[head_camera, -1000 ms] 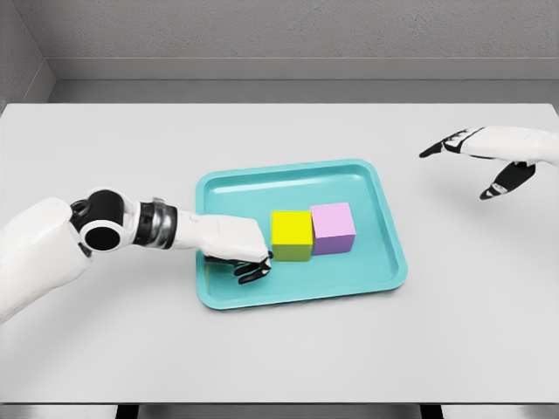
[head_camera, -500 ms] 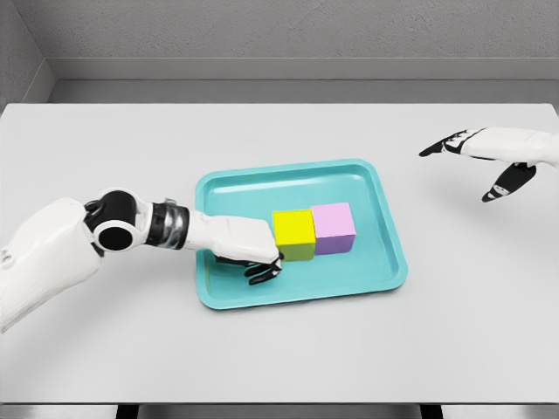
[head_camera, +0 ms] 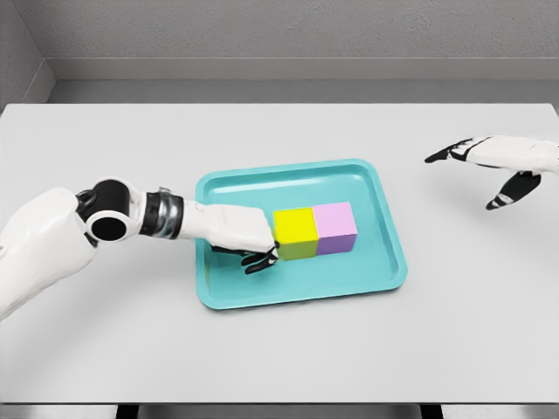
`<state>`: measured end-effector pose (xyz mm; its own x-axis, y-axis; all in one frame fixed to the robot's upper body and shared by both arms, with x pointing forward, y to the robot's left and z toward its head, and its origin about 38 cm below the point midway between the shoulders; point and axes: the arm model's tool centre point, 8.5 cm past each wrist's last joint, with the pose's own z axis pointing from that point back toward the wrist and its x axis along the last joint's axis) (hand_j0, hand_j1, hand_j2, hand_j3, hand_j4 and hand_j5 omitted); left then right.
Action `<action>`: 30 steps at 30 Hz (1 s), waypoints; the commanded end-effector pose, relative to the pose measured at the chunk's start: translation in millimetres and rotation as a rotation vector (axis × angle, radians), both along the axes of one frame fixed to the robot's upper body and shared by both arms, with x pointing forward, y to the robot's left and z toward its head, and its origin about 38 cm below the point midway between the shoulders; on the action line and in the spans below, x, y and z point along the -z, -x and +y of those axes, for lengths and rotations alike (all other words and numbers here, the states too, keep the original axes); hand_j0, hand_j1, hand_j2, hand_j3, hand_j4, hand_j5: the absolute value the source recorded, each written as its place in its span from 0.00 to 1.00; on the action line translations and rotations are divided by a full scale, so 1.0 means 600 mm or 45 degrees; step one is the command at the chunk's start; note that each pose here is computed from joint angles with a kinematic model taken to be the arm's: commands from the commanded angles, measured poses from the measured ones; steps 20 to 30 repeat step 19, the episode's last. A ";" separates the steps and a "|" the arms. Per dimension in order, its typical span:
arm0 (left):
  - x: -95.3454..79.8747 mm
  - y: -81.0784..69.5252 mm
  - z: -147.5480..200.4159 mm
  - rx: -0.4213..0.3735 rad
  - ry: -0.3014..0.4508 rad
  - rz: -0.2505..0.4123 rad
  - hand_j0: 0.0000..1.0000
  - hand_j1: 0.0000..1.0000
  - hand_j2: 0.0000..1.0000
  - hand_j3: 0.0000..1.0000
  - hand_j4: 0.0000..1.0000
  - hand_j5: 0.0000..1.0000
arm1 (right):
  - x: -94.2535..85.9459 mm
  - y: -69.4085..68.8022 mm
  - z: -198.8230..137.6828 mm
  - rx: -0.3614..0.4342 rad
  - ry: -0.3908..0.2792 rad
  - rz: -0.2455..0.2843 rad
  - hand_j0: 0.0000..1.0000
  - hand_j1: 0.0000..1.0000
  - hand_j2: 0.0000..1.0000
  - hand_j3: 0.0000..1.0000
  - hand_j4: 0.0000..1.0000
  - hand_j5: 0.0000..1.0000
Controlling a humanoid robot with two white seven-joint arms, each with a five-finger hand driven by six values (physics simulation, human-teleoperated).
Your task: Push two cubes
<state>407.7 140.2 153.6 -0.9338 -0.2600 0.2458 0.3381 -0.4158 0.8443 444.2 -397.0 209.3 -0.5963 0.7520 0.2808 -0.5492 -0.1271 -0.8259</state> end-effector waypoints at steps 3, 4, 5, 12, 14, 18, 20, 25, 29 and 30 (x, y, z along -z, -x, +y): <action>-0.023 -0.016 0.049 -0.068 -0.015 -0.010 0.05 0.05 0.05 0.05 0.05 0.05 | -0.057 -0.006 -0.028 0.075 -0.083 -0.130 1.00 1.00 1.00 1.00 1.00 1.00; -0.042 -0.024 0.084 -0.117 -0.014 -0.008 0.06 0.06 0.06 0.06 0.06 0.06 | -0.058 -0.007 -0.027 0.073 -0.083 -0.132 1.00 1.00 1.00 1.00 1.00 1.00; -0.069 -0.036 0.132 -0.203 0.020 0.000 0.12 0.12 0.12 0.12 0.12 0.12 | -0.059 -0.007 -0.026 0.071 -0.087 -0.134 1.00 1.00 1.00 1.00 1.00 1.00; -0.129 -0.125 0.380 -0.810 0.201 0.009 1.00 1.00 1.00 1.00 1.00 1.00 | -0.080 -0.008 -0.016 0.052 -0.165 -0.154 1.00 1.00 1.00 1.00 1.00 1.00; -0.126 -0.125 0.378 -0.810 0.205 0.013 1.00 1.00 1.00 1.00 1.00 1.00 | -0.078 -0.008 -0.015 0.052 -0.166 -0.151 1.00 1.00 1.00 1.00 1.00 1.00; -0.120 -0.127 0.388 -0.837 0.207 0.025 1.00 1.00 1.00 1.00 1.00 1.00 | -0.079 -0.005 -0.021 0.057 -0.152 -0.148 1.00 1.00 1.00 1.00 1.00 1.00; -0.120 -0.127 0.384 -0.833 0.210 0.026 1.00 1.00 1.00 1.00 1.00 1.00 | -0.084 -0.004 -0.026 0.061 -0.143 -0.154 1.00 1.00 1.00 1.00 1.00 1.00; -0.120 -0.127 0.384 -0.833 0.210 0.026 1.00 1.00 1.00 1.00 1.00 1.00 | -0.084 -0.004 -0.026 0.061 -0.143 -0.154 1.00 1.00 1.00 1.00 1.00 1.00; -0.120 -0.127 0.384 -0.833 0.210 0.026 1.00 1.00 1.00 1.00 1.00 1.00 | -0.084 -0.004 -0.026 0.061 -0.143 -0.154 1.00 1.00 1.00 1.00 1.00 1.00; -0.120 -0.127 0.384 -0.833 0.210 0.026 1.00 1.00 1.00 1.00 1.00 1.00 | -0.084 -0.004 -0.026 0.061 -0.143 -0.154 1.00 1.00 1.00 1.00 1.00 1.00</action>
